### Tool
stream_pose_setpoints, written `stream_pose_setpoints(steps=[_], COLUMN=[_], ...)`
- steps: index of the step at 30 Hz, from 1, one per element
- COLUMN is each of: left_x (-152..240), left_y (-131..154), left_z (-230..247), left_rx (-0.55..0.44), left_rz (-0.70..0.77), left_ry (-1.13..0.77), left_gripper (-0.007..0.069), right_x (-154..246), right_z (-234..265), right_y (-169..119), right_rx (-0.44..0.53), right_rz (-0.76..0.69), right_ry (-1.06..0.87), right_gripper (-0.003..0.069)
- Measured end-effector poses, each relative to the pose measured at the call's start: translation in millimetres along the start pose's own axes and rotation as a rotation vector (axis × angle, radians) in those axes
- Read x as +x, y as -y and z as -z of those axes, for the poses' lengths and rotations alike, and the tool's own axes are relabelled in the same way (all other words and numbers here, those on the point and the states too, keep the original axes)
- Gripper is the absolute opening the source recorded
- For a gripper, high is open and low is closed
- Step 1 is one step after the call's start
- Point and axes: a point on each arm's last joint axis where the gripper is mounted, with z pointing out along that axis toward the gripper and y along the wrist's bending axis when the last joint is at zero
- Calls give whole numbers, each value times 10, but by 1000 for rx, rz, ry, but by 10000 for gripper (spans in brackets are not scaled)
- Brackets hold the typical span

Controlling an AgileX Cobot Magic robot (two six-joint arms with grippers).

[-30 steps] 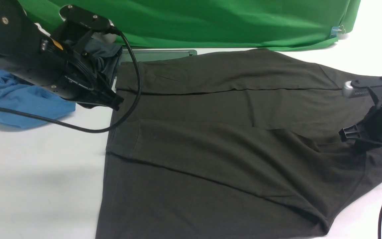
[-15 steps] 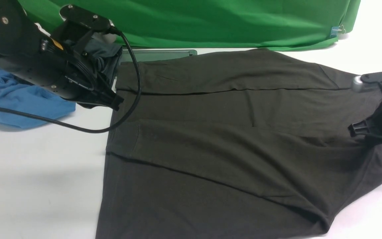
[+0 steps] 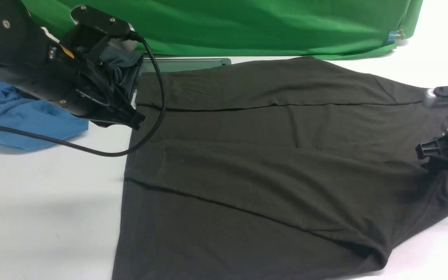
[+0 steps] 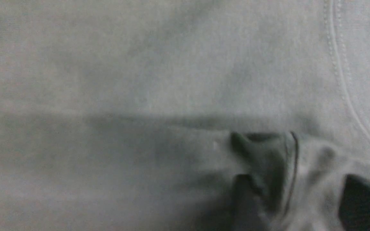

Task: Fold a long-sleeved shirt on a white desktop.
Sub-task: 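Grab the top left corner of the dark shirt with the left gripper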

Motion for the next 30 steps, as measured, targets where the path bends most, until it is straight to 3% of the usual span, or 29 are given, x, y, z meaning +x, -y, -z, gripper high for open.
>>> stream_pose_setpoints(steps=[3,9,10,15,19,20,26,30], left_x=[-37,-296,-383,-481,-500,-508,-505,-450], left_y=[-16,-166,-239,-393,-468,-496,-582,-632], left_z=[-54,-394,-564,-1017,-1323,-1414,-1667,-1827], left_rx=[5,17,14,1,-30,-59,-153,-194], left_rz=[-11,-120,-214,-411,-592,-636,-775,-899], left_ry=[5,-8,-26,-82,-66,-47,-21,-58], left_gripper=[20,21,20,38,120,170,368,409], right_x=[20,230,332,649,899,960,1064,1063], right_z=[295,1049,1310,1885,2218,2290,2424,2430], right_y=[-41,-460,-659,-1077,-1188,-1204,-1187,-1188], right_rx=[-7,-57,-83,-153,-200,-212,-229,-230], right_rz=[1,198,344,720,863,893,916,916], right_ry=[43,142,219,454,586,614,671,677], right_gripper=[459,359,327,301,298,297,297,297])
